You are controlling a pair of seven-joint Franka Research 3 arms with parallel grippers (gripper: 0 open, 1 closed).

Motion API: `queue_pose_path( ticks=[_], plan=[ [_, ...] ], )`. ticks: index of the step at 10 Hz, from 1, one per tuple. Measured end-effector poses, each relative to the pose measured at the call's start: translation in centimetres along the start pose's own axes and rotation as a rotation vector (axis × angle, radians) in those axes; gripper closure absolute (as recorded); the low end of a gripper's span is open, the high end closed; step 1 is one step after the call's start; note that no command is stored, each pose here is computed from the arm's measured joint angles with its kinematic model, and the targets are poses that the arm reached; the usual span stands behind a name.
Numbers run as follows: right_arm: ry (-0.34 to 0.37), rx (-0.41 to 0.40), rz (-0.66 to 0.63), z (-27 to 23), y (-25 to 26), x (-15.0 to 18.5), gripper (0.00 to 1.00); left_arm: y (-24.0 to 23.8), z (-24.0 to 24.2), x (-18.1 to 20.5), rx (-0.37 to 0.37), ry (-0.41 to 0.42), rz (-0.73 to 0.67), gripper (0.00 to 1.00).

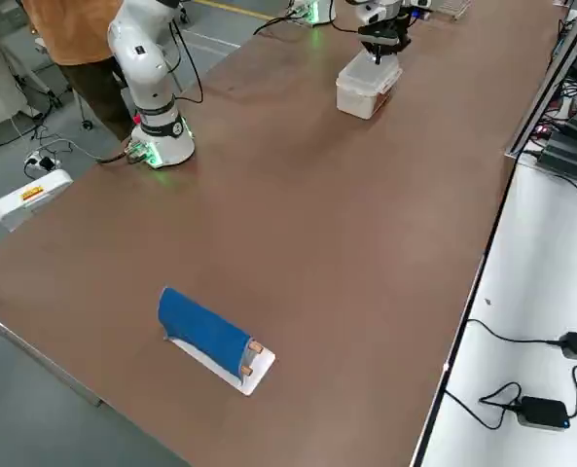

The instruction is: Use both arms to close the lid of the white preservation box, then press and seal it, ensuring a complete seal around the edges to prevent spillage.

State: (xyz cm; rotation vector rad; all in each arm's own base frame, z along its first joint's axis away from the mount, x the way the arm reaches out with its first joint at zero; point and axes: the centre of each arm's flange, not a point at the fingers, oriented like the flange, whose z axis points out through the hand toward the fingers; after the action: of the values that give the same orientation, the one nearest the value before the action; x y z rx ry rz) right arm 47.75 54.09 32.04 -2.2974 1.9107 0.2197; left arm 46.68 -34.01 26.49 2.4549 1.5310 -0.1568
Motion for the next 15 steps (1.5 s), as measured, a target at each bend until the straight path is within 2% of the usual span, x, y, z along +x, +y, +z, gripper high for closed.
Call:
queue_pose_path(
  ticks=[15],
  plan=[
    [0.000,0.000,0.000,-0.01,-0.02,0.03,0.94,0.41,-0.15,0.05,-0.023,-0.009,-0.046,0.99]
  ],
)
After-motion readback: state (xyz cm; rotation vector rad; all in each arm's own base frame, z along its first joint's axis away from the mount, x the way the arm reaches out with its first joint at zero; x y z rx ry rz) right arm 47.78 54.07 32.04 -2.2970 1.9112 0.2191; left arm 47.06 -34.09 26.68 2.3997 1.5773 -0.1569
